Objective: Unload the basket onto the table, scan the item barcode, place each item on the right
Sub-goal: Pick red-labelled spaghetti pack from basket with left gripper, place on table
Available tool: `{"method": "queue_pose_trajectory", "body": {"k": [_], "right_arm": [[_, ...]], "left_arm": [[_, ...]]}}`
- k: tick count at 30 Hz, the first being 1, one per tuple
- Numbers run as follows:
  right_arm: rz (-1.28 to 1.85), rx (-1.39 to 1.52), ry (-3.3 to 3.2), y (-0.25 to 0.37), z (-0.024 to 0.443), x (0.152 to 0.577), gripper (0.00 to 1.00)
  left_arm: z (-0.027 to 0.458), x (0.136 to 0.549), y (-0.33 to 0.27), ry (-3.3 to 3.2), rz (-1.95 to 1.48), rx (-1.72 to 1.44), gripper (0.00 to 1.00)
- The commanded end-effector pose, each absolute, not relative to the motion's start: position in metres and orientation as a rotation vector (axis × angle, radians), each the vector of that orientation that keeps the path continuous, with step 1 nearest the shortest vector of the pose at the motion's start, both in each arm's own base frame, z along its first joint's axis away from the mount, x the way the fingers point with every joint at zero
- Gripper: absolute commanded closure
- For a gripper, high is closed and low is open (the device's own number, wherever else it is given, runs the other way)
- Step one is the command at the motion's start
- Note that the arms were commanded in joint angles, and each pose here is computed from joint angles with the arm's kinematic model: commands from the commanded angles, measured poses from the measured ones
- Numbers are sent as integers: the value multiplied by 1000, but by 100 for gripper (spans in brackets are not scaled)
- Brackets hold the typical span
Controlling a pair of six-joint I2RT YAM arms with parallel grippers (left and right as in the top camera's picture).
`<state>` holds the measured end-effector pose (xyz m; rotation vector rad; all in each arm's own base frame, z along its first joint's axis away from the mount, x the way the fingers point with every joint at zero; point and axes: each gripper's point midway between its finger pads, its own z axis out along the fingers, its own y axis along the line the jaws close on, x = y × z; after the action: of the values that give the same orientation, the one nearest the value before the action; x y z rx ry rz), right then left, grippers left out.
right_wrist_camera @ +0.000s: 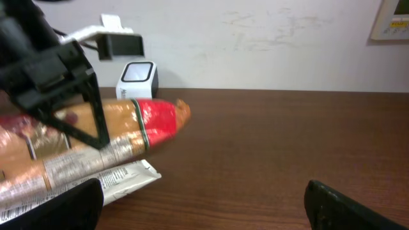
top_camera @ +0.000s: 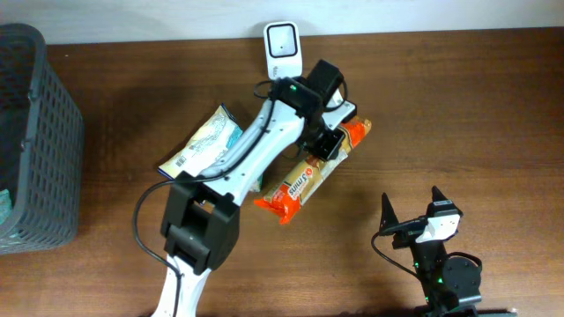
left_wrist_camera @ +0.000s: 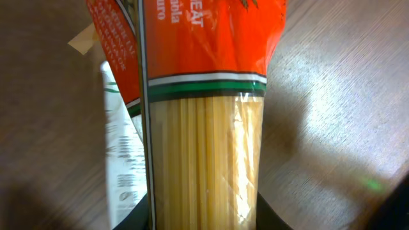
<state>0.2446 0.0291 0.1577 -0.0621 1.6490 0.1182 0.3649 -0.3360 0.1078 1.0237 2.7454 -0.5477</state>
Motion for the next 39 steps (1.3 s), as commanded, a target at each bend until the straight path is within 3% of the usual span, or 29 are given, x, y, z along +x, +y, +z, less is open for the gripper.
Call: {"method": "queue_pose_trajectory", "body": {"k": [1,7,8,9,10,15,20,23,27,28,30,32,35,39], "right_arm": [[112,-68,1653,29,155,244,1],[112,-68,1653,29,155,244,1],[112,-68,1653,29,155,244,1],[112,-68,1653,29,155,244,1],[112,-68,1653,29,155,244,1],[112,-68,1653,29,155,244,1],[112,-68,1653,29,155,244,1],[112,-68,1653,29,155,244,1],[112,-68,1653,29,155,244,1],[112,-68,1653,29,155,244,1],[112,-68,1653,29,155,244,1],[112,-68,1653,29,155,244,1],[112,-68,1653,29,155,244,1],[112,-68,1653,29,155,244,1]], "left_arm": [[104,358,-356,2744,-680,1029,100],[53,343,-380,2809,-838,1081,100],[53,344,-381,2807,-838,1081,80],[53,345,-381,2802,-838,1081,52],[53,345,-380,2801,-837,1079,44],[78,387,-349,2767,-711,966,40],[186,450,-284,2548,-501,818,18],[281,478,-218,2375,-415,634,8],[392,479,-58,2194,-22,280,2],[426,461,9,2133,92,114,0],[449,433,98,2085,200,-137,0],[434,403,178,2098,254,-469,0],[368,354,283,2148,340,-905,0],[223,316,344,2460,430,-940,4]]}}
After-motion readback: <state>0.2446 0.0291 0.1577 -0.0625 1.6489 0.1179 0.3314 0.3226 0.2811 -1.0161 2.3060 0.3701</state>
